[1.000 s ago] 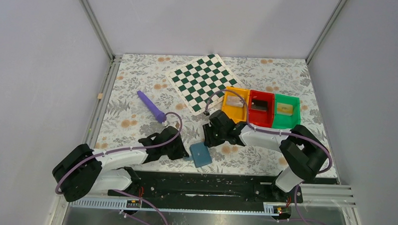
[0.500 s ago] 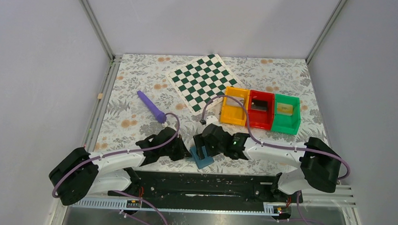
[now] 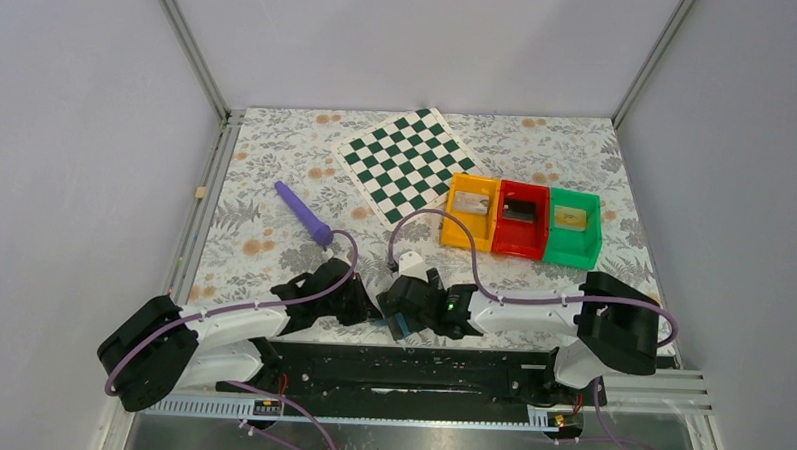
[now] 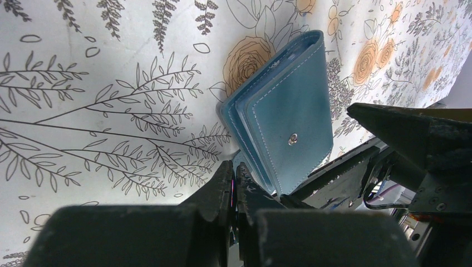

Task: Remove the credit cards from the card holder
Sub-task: Open the card holder at the center of the board.

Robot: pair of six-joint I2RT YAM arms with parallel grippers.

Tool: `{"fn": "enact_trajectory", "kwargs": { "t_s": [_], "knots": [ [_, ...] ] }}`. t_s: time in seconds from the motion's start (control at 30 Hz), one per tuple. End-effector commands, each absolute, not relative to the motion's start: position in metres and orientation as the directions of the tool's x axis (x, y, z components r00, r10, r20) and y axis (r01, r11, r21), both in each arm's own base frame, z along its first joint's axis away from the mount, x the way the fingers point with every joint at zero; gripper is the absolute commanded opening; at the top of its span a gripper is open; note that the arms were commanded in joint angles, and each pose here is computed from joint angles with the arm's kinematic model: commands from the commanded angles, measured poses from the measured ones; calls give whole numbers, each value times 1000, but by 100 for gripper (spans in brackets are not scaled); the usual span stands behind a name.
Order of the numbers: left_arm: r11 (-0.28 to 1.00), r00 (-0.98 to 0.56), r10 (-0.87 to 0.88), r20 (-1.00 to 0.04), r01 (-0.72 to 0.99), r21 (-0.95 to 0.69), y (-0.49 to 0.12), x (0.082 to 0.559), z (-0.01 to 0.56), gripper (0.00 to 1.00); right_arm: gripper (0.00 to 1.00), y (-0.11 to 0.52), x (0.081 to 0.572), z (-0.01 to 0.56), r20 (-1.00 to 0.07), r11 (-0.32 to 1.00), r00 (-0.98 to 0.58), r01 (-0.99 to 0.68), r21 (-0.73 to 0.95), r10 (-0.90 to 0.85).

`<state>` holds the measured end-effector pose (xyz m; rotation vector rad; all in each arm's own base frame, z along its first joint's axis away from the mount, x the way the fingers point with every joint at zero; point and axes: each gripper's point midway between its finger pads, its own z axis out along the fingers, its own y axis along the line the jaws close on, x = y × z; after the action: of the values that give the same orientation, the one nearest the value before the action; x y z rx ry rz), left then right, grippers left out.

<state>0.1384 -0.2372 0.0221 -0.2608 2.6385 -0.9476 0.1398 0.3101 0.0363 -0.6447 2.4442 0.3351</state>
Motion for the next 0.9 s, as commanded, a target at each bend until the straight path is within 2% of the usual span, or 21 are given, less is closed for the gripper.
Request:
{"fn": "enact_trajectory", "kwargs": {
  "t_s": [0.0,0.5,0.87],
  "knots": [
    [733,-923,-287,-254,-41,-679,-244,144,33,0,99,312,145,39,-634,869,-683,-494,37,-362],
    [740,-923,-291,-253,-50,-671,-242,143,31,0,99,310,145,31,-639,872,-641,-479,-100,-425],
    [773,-925,-283,-254,-63,-631,-235,142,25,0,82,305,147,50,-683,874,-613,-480,-76,-397]
  ]
}}
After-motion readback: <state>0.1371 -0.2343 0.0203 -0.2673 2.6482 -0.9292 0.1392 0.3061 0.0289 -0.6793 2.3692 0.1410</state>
